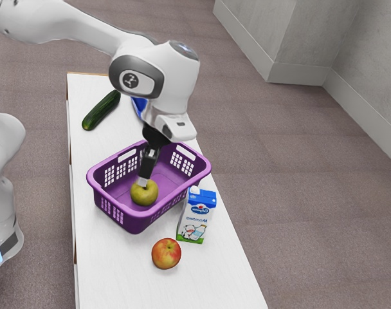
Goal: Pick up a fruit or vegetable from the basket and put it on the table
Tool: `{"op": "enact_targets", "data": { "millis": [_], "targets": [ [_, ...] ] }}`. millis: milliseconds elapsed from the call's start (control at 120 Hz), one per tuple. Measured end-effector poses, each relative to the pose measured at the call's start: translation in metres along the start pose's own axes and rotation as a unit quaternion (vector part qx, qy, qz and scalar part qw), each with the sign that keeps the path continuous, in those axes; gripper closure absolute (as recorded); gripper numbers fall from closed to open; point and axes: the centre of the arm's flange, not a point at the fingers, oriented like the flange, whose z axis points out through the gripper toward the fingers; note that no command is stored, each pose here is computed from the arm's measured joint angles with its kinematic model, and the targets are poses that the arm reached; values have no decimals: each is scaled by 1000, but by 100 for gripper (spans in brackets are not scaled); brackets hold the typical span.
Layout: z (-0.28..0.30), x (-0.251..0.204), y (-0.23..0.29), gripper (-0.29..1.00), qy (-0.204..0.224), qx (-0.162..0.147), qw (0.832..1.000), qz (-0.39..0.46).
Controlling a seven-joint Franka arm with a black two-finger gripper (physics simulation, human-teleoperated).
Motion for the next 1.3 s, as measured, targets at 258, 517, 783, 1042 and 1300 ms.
{"op": "enact_targets", "data": {
  "millis": [258,517,783,1042,1300],
  "targets": [
    [24,20,-23,2,-9,-6,998,-54],
    [39,31,-25,2,-12,-6,997,-76],
    [46,27,-22,2,-38,-10,995,-89],
    [61,29,-24,2,-37,-8,994,-99],
    [69,25,-33,20,-54,-12,992,-115]
  ]
}}
